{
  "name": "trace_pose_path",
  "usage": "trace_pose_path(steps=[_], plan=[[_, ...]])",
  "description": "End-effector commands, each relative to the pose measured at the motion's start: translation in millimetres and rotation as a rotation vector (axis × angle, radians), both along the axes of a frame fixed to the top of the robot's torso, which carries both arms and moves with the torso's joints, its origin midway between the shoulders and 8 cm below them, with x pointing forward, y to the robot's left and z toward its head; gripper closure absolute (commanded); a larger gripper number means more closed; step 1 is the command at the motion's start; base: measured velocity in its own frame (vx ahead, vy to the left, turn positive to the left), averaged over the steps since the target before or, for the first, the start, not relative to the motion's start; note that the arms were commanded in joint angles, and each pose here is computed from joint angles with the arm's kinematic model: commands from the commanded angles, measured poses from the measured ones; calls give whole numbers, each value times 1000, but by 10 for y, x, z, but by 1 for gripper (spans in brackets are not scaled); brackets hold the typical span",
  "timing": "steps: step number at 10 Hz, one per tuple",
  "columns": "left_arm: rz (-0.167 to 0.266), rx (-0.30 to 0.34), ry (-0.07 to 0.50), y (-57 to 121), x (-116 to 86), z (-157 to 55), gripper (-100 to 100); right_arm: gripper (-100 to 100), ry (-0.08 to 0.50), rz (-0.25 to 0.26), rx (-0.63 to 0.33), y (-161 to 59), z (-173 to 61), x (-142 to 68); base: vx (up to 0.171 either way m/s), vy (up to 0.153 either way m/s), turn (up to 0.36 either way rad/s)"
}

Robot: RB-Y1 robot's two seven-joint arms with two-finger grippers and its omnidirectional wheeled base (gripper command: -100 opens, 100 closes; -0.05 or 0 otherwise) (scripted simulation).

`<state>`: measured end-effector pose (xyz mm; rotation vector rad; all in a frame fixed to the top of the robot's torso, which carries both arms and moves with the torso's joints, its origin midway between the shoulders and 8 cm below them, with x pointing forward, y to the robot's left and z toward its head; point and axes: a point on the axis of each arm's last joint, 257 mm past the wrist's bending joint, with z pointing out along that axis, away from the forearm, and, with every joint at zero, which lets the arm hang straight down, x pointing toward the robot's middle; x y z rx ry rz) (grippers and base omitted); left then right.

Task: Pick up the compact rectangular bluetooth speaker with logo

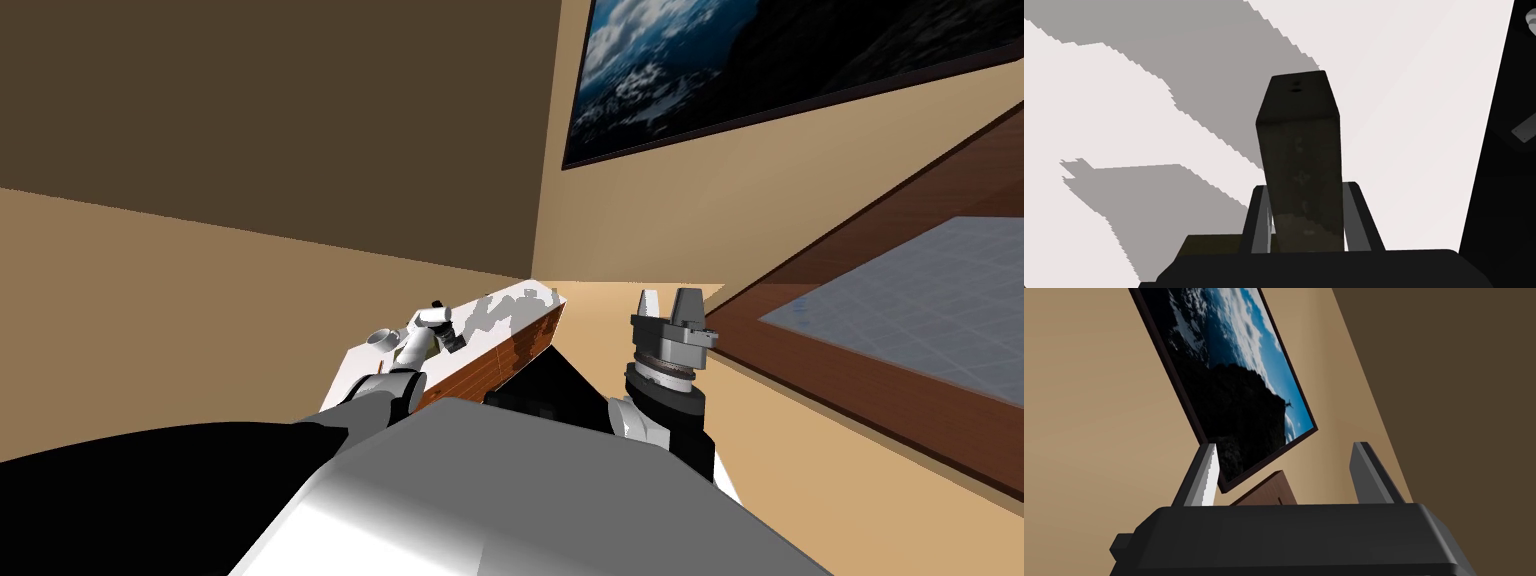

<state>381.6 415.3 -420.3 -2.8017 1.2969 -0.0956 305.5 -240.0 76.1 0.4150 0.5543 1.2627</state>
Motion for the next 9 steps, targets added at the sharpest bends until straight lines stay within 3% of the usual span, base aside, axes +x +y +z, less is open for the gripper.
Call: trace_pose_path(steps=[1, 3, 4, 5, 8, 9], plan=[[0, 0, 0, 0, 0, 0, 100, 0, 0, 0, 0, 0, 0, 0, 0, 0, 0], [0, 0, 1, -2, -4, -2, 100, 0, 0, 0, 0, 0, 0, 0, 0, 0, 0], [0, 0, 1, -2, -4, -3, 0, 0, 0, 0, 0, 0, 0, 0, 0, 0, 0], [1, 0, 2, 21, 18, 108, 100, 0, 0, 0, 0, 0, 0, 0, 6, 8, -30], [1, 1, 0, 33, 35, 146, 100, 0, 0, 0, 0, 0, 0, 0, -3, 3, -11], [1, 1, 1, 35, 36, 156, 0, 0, 0, 0, 0, 0, 0, 0, 0, 0, 0]])
